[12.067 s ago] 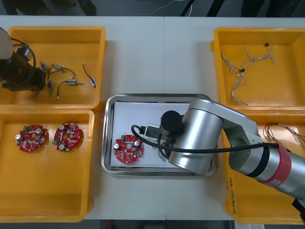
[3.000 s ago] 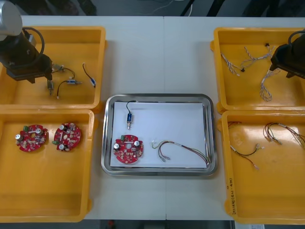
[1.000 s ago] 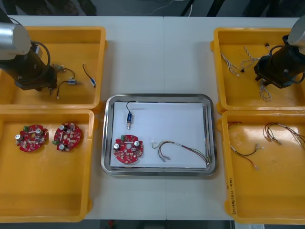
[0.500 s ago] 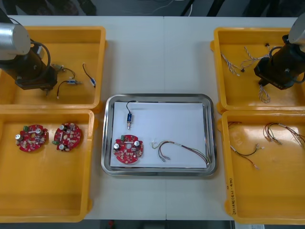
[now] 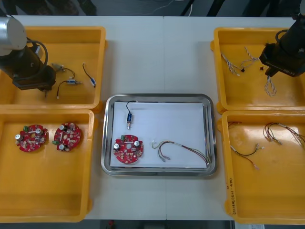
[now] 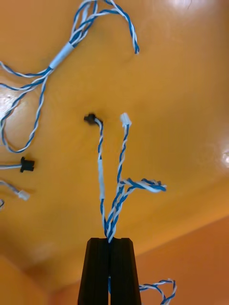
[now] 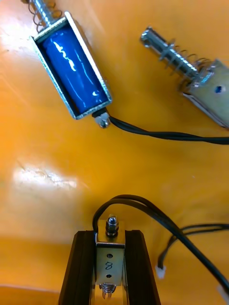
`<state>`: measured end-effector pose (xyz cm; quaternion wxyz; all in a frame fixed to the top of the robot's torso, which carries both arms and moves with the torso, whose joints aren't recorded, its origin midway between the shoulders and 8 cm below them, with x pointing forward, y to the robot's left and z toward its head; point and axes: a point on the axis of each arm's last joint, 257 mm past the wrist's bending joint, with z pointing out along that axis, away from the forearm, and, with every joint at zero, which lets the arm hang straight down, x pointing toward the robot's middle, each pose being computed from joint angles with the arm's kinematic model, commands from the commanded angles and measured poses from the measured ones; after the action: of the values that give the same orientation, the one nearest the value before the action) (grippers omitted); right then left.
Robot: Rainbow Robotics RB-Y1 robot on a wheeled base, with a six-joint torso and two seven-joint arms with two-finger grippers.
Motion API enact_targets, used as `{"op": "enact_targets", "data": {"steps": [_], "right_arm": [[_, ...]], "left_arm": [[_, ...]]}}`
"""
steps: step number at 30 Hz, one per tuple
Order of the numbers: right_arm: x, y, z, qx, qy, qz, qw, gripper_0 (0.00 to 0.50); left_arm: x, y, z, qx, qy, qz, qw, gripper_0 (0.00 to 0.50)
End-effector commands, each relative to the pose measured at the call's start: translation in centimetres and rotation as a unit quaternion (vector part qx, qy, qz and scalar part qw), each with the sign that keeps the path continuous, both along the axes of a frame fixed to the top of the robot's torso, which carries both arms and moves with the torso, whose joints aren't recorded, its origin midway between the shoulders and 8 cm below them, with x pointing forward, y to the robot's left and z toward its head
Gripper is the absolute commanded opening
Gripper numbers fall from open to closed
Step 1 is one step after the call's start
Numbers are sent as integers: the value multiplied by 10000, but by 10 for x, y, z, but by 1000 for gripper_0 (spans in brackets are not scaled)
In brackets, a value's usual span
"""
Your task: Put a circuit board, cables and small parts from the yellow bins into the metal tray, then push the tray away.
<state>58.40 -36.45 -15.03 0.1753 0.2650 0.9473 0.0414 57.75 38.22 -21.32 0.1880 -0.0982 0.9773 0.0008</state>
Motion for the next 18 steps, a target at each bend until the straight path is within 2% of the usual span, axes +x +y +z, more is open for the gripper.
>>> {"op": "enact_targets", "data": {"steps": [1,10,18], "right_arm": [[1,-2,45,-274,-234,238,9991,0],[-22,32,82,-239,-194,901,9955,0],[-16,73,108,-559,-578,1699,9822,0]], "left_arm": [[-6,27,39,146,-143,-222,9995,0],[-17,23,72,292,-105,-278,9991,0],[-33,6,93,291,-6,-253,9993,0]]}}
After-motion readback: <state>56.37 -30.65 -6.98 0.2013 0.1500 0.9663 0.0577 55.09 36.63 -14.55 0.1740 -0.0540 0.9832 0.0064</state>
